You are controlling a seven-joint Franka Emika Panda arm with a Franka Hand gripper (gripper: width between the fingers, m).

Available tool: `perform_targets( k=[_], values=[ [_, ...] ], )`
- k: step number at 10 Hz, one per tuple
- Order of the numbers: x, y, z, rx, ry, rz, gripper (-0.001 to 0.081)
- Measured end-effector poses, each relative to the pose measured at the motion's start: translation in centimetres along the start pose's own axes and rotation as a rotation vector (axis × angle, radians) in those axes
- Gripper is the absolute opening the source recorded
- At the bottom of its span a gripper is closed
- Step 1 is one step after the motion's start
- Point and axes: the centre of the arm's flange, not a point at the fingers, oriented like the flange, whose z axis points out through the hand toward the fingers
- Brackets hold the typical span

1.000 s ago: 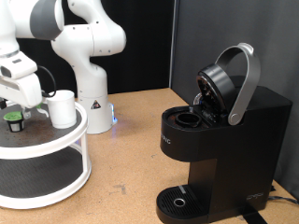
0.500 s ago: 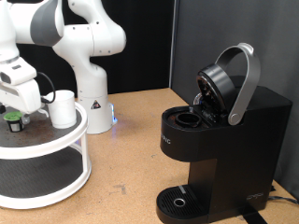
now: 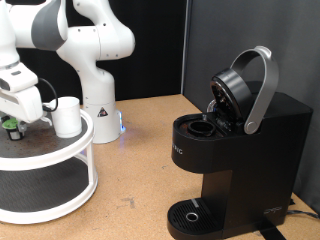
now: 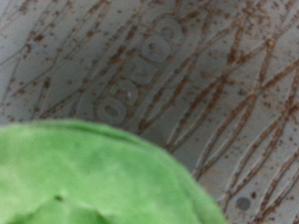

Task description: Make a cup of coffee with the keurig machine

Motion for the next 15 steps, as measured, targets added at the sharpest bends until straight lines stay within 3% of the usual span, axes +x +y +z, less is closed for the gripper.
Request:
perform_targets(
  k=[2,5,7,9,13,14,15],
  values=[
    [-0.1,0.1,-0.5,-0.006,0.024,0.013,0.0474],
    [-0.8,-0.2,-4.2,-0.025,0.108,0.0,0.0474],
    [-1.1,-0.5,-6.5,-0.03,0.127,-0.009,0.0468],
    [-0.9,-0.5,-6.3,-0.035,0.153,0.018,0.0468],
    [2.5,2.7,-9.1,-0.133,0.401,0.187,0.0468],
    [3.6,3.7,-9.7,-0.165,0.437,0.235,0.0468],
    [4.5,4.8,-10.3,-0.195,0.43,0.288,0.0468]
  ],
)
